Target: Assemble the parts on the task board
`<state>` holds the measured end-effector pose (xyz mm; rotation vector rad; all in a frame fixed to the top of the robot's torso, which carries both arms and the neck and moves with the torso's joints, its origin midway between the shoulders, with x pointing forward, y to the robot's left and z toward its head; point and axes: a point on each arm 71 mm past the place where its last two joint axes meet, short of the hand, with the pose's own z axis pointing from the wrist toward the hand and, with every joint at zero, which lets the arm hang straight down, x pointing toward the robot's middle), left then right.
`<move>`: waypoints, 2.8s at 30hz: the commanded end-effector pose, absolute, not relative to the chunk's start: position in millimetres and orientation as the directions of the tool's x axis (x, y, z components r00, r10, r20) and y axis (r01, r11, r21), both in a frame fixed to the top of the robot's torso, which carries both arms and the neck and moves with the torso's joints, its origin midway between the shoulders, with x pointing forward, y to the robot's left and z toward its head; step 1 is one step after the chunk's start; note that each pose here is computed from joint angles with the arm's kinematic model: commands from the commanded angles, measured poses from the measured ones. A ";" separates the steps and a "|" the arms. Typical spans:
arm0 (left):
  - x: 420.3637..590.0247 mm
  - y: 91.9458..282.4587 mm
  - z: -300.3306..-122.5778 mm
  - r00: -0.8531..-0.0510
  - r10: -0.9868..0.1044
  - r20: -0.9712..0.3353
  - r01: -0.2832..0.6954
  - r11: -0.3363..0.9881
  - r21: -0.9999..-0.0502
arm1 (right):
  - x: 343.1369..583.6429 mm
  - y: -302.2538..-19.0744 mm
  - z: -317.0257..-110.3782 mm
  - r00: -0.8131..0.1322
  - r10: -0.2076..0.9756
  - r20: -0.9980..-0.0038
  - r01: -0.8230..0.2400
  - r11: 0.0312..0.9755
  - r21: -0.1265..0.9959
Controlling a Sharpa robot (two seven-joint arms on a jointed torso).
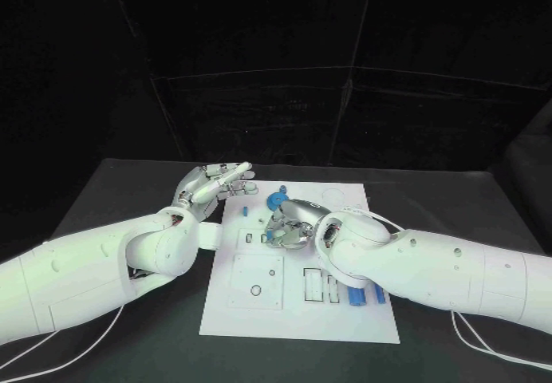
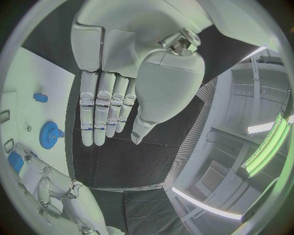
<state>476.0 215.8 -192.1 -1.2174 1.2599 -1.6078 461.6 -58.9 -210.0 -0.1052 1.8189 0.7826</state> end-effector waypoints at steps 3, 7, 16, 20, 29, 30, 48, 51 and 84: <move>476.2 215.3 -190.8 -0.285 -0.930 0.233 0.005 -0.244 -0.970 | 459.8 -61.3 -214.9 -0.405 0.254 -0.878 -0.433 0.793 0.429; 476.2 215.8 -190.8 -0.285 -0.930 0.232 0.004 -0.244 -0.970 | 459.7 -62.2 -215.0 -0.399 0.248 -0.883 -0.435 0.796 0.421; 476.2 216.1 -190.8 -0.284 -0.930 0.232 0.004 -0.244 -0.970 | 459.3 -62.6 -214.8 -0.391 0.245 -0.887 -0.435 0.800 0.412; 476.3 216.1 -190.9 -0.285 -0.930 0.233 0.003 -0.244 -0.970 | 459.3 -62.1 -214.2 -0.386 0.250 -0.888 -0.435 0.799 0.414; 476.3 215.9 -191.0 -0.286 -0.930 0.233 0.002 -0.244 -0.970 | 460.4 -62.8 -212.3 -0.361 0.277 -0.890 -0.424 0.802 0.421; 476.3 215.8 -191.0 -0.286 -0.929 0.233 0.002 -0.244 -0.970 | 460.6 -62.9 -212.0 -0.357 0.282 -0.891 -0.422 0.802 0.423; 476.4 219.2 -197.4 -0.364 -0.930 0.059 -0.032 -0.051 -0.998 | 443.7 -86.7 -185.4 -0.315 0.448 -0.837 -0.587 0.600 0.543; 477.8 222.8 -199.6 -0.391 -0.920 -0.025 -0.065 0.055 -0.996 | 444.4 -103.5 -173.1 -0.365 0.486 -0.794 -0.572 0.556 0.603; 508.8 176.5 -196.3 -0.660 -0.363 -0.658 -0.078 0.904 -0.420 | 495.6 -195.8 -130.1 -0.237 0.650 -0.722 -0.410 0.607 0.681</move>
